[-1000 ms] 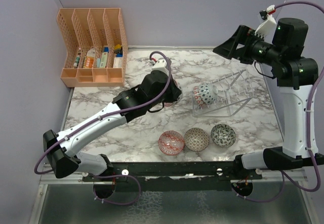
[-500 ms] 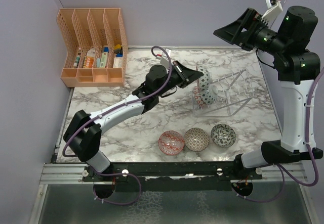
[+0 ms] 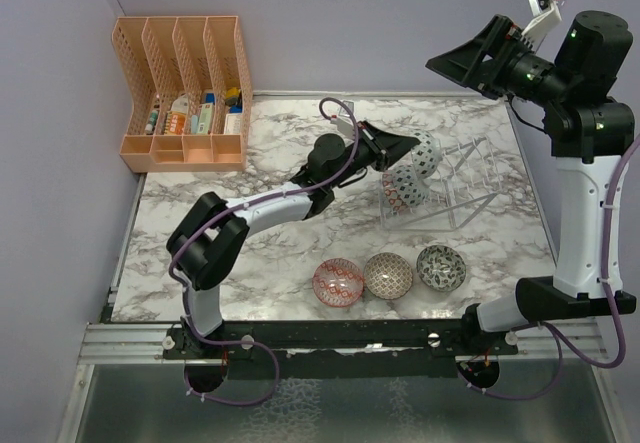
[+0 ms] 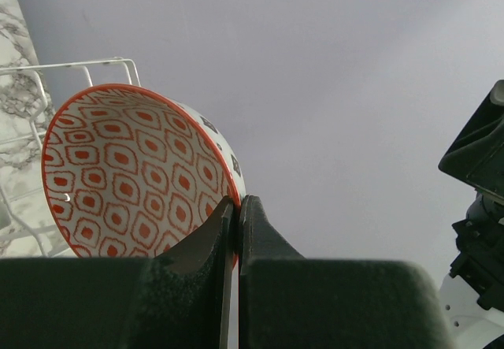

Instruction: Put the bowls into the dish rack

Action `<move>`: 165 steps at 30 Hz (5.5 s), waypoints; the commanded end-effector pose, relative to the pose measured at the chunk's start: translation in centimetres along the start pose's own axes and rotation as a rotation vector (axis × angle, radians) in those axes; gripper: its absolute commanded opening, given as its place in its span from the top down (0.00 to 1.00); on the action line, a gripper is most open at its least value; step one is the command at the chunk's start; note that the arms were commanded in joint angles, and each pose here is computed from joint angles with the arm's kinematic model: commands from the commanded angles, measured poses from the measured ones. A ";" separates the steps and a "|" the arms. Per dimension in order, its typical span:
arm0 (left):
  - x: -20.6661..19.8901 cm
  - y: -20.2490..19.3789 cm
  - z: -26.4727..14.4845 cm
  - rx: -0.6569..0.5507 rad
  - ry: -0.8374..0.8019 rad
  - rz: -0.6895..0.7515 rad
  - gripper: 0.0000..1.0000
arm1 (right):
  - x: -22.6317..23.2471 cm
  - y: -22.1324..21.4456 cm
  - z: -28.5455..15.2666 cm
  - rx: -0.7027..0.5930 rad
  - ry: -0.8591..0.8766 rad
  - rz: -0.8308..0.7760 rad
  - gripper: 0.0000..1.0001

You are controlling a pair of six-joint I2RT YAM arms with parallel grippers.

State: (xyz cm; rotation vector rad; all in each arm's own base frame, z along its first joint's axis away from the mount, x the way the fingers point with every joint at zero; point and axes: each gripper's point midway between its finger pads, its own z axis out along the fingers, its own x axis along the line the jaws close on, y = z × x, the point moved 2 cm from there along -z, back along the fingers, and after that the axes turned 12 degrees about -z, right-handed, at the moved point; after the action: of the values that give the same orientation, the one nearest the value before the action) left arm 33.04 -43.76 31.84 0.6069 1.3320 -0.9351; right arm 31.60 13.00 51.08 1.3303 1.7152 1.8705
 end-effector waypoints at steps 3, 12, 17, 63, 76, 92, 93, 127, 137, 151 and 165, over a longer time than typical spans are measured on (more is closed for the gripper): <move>-3.4 -1.8 1.1 0.077 -0.175 -0.050 1.00 | 0.1 0.5 -0.8 -0.008 0.048 -0.036 0.01; -0.7 -1.6 2.1 0.082 -0.180 -0.129 1.00 | -0.6 0.1 -0.4 0.011 0.044 -0.037 0.01; 1.0 -1.3 2.4 0.075 -0.142 -0.143 1.00 | -0.9 0.0 -0.1 0.019 0.042 -0.033 0.01; 7.8 -0.6 3.5 0.080 0.087 -0.163 0.96 | -2.5 -2.1 0.6 0.076 0.017 -0.016 0.01; 8.6 -0.6 2.9 0.061 0.152 -0.154 0.79 | -2.4 -2.5 0.6 0.086 0.022 -0.010 0.01; 9.4 -0.4 1.6 0.037 0.262 -0.110 0.57 | -2.4 -3.1 0.3 0.095 0.022 -0.002 0.01; 9.3 -0.4 1.6 0.036 0.269 -0.105 0.55 | -2.4 -3.1 0.4 0.095 0.022 -0.002 0.01; 5.3 1.9 -2.6 -0.037 0.371 0.071 0.34 | -2.0 -3.5 -0.1 0.097 0.028 0.008 0.01; 2.7 2.2 -7.1 -0.043 0.406 0.177 0.01 | -2.2 -3.6 -0.2 0.097 0.018 0.007 0.01; 6.0 -0.9 -19.3 0.203 0.749 0.468 0.11 | -2.4 -4.7 -0.6 0.117 0.002 0.024 0.01; 12.7 -11.2 -26.5 0.534 1.004 0.928 0.28 | -3.6 -7.4 -1.4 0.167 -0.075 0.054 0.00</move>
State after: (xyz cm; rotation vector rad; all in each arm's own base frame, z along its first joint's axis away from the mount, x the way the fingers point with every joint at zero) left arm 8.89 -31.32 19.18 2.0104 1.3889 -0.3425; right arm 30.40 11.97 43.26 1.5034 1.8689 1.7537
